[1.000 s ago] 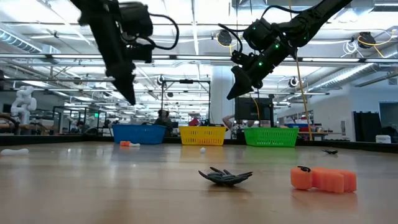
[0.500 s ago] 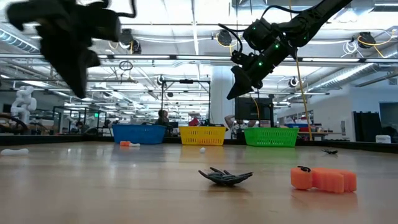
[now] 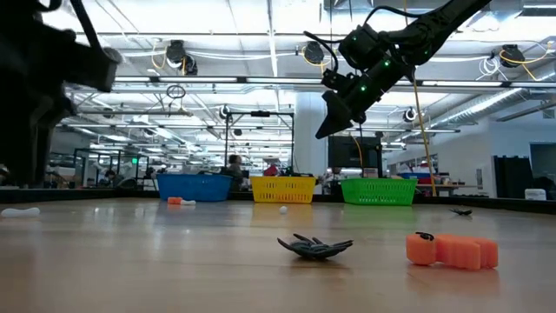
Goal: Sort Halloween decoration
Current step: Put the white bone toy into the green bin
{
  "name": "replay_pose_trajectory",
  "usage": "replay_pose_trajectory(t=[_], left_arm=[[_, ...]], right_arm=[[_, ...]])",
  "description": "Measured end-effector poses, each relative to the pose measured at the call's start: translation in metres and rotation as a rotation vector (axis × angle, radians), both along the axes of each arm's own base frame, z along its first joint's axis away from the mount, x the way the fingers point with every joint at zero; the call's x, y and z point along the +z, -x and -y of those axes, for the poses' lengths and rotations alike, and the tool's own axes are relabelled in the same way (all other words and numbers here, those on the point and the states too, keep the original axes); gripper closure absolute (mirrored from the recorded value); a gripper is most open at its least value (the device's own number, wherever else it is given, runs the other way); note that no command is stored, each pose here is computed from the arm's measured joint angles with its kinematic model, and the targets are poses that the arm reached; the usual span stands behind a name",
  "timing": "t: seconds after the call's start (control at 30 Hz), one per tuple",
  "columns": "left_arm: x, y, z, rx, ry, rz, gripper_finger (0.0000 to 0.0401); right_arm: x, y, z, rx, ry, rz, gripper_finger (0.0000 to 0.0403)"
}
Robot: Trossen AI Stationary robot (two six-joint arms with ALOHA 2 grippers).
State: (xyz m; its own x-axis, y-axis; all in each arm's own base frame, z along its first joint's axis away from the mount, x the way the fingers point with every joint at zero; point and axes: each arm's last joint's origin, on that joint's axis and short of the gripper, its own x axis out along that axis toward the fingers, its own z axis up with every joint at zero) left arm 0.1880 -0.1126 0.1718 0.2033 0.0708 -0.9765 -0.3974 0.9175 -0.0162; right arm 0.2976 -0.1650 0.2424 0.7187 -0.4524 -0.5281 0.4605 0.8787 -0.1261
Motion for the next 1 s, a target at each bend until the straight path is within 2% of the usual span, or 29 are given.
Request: replay_pose_trajectory(t=[0.17, 0.47, 0.73, 1.0], left_arm=[[-0.015, -0.003, 0.003, -0.01, 0.007, -0.021, 0.0283], [-0.033, -0.008, 0.005, -0.062, -0.041, -0.058, 0.0289], [-0.043, -0.013, 0.006, -0.093, -0.063, -0.094, 0.0323], [-0.044, -0.014, 0.004, -0.136, -0.057, -0.105, 0.0394]], right_arm=[[0.0, 0.0, 0.0, 0.0, 0.0, 0.0, 0.0403], [0.0, 0.0, 0.0, 0.0, 0.0, 0.0, 0.0403], [0.0, 0.0, 0.0, 0.0, 0.0, 0.0, 0.0403], [0.0, 0.0, 0.0, 0.0, -0.001, -0.004, 0.0403]])
